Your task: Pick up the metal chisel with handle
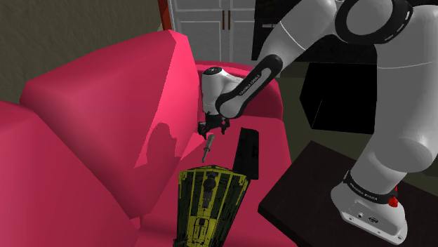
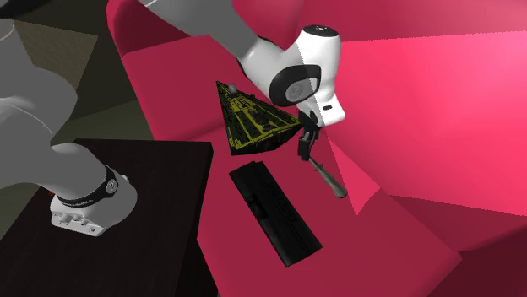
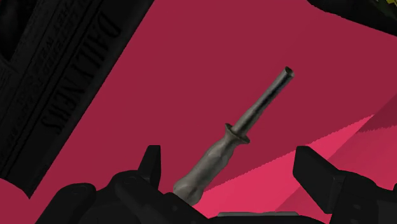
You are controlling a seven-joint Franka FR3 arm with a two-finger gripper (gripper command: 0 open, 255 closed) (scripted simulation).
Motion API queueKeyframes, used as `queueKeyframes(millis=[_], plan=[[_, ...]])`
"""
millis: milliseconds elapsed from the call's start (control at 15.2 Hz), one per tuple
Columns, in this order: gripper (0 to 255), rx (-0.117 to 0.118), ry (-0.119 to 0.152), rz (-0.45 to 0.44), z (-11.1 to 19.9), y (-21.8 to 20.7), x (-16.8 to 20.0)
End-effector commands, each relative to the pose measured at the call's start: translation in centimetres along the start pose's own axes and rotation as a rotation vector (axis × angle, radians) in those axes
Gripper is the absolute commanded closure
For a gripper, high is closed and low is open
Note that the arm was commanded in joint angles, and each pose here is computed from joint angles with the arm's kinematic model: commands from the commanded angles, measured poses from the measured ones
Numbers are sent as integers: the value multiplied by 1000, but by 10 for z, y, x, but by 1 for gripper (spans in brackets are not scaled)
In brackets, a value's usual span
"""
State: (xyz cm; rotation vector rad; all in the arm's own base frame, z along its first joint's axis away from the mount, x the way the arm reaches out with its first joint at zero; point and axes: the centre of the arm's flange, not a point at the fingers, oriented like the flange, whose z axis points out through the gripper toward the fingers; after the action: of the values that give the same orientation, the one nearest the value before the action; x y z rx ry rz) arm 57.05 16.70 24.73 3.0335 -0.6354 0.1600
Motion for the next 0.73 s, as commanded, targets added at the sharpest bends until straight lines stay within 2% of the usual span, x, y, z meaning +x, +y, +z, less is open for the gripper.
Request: queueKeyframes(millis=[0, 330, 660], plan=[[0, -10, -4, 25, 23, -11, 10], [0, -32, -16, 83, 81, -37, 33], [0, -32, -16, 84, 103, -38, 31]])
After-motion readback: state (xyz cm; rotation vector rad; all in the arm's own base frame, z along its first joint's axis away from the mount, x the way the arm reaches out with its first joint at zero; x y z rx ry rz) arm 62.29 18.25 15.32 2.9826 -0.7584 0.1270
